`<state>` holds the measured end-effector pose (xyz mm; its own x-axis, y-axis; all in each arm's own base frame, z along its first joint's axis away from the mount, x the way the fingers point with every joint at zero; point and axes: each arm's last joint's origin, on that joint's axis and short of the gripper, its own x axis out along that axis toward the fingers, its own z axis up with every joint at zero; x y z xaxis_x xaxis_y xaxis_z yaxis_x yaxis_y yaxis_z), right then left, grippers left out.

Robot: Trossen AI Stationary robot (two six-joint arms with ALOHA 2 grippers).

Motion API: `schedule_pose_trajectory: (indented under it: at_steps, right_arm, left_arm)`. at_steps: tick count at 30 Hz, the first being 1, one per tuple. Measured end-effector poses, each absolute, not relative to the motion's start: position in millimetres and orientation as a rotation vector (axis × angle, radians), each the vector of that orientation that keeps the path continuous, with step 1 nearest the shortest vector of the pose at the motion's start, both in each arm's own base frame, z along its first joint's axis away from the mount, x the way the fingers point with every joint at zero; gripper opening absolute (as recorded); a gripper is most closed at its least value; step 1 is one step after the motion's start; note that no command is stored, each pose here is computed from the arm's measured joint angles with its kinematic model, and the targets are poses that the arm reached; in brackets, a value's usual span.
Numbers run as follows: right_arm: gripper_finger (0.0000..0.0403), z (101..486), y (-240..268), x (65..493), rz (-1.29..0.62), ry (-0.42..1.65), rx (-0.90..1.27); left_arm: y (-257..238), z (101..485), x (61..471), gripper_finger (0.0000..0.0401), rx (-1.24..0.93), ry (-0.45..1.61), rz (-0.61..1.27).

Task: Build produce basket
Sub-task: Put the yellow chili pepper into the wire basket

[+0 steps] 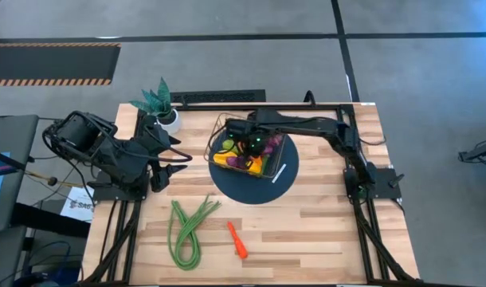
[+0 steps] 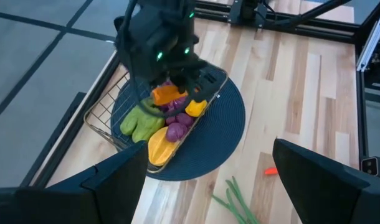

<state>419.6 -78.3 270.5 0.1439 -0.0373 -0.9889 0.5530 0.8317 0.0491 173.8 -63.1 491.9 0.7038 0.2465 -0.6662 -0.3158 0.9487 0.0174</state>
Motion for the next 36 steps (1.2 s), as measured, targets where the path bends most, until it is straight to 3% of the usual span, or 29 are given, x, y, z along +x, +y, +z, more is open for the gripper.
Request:
schedule_pose_trajectory:
  at_steps: [7,14,36]
  right_arm:
    - [0.0087,265.8,-79.1,418.9,-0.43,1.408,0.459]
    - [0.0119,279.9,-68.6,415.7,-0.407,1.37,0.443]
    - [0.0118,285.4,-72.9,422.9,-0.408,1.263,0.385]
  left_arm:
    - [-63.3,491.7,173.7,0.0329,-0.102,0.73,0.305]
    - [-63.3,491.7,173.8,0.0329,-0.094,0.731,0.302]
    - [-63.5,491.7,173.7,0.0329,-0.091,0.733,0.298]
